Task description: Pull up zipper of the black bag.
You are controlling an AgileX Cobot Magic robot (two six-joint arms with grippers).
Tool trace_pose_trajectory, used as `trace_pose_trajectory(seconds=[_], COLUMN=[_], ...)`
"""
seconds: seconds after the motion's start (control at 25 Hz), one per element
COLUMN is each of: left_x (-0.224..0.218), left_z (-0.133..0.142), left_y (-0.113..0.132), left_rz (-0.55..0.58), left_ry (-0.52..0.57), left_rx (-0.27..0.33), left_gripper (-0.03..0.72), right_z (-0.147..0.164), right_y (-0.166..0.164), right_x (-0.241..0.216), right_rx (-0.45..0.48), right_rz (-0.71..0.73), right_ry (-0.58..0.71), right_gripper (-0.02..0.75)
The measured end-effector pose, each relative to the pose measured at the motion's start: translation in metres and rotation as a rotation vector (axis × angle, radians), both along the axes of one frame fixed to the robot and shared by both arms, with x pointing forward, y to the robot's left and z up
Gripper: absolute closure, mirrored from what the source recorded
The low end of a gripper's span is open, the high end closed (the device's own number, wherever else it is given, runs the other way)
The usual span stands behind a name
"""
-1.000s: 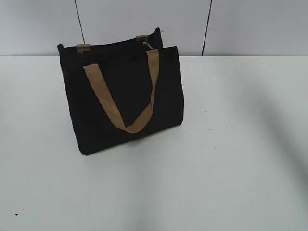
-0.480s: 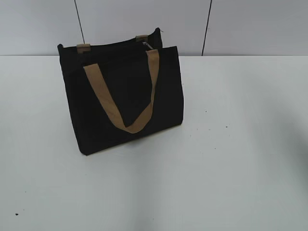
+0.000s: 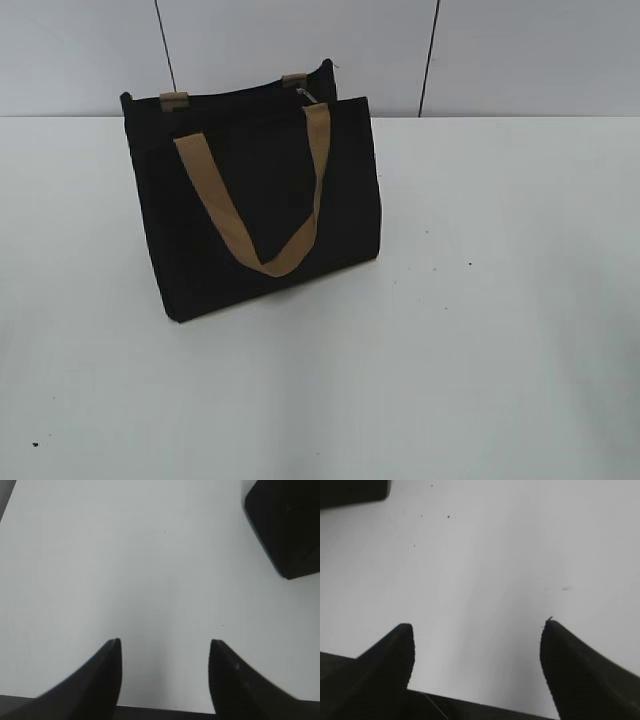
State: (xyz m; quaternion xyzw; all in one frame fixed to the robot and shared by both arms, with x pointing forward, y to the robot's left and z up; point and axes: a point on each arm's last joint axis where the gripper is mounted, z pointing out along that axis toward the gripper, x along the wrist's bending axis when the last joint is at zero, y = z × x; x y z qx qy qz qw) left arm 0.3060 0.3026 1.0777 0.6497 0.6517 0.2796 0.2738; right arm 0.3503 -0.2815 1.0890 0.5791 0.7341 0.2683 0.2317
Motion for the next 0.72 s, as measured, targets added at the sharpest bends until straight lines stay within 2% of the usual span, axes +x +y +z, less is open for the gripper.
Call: trace_pose_trajectory(seconds=[0.2, 0.36, 0.52, 0.6, 0.72], left_x=[-0.018, -0.027, -0.036, -0.041, -0.046], left_z=[0.003, 0.008, 0.005, 0.002, -0.007], left_y=[-0.008, -0.02, -0.022, -0.02, -0.018], left_rz=[-0.034, -0.156, -0.247, -0.253, -0.243], left_ry=[-0.083, -0.165, -0.13, -0.099, -0.108], left_rx=[-0.021, -0.092, -0.066, -0.037, -0.008], left_gripper=[0.261, 0.261, 0.261, 0.261, 0.261], right_z=[-0.013, -0.019, -0.028, -0.034, -0.043], right_y=[-0.002, -0.004, -0.006, -0.006, -0.006], right_x=[-0.031, -0.05, -0.066, -0.075, -0.087], right_rx=[0.011, 0.004, 0.0, 0.007, 0.03], right_rz=[0.006, 0.021, 0.03, 0.032, 0.039], right_ry=[0.001, -0.022, -0.037, -0.06, -0.109], right_gripper=[0.141, 0.141, 0.143, 0.143, 0.145])
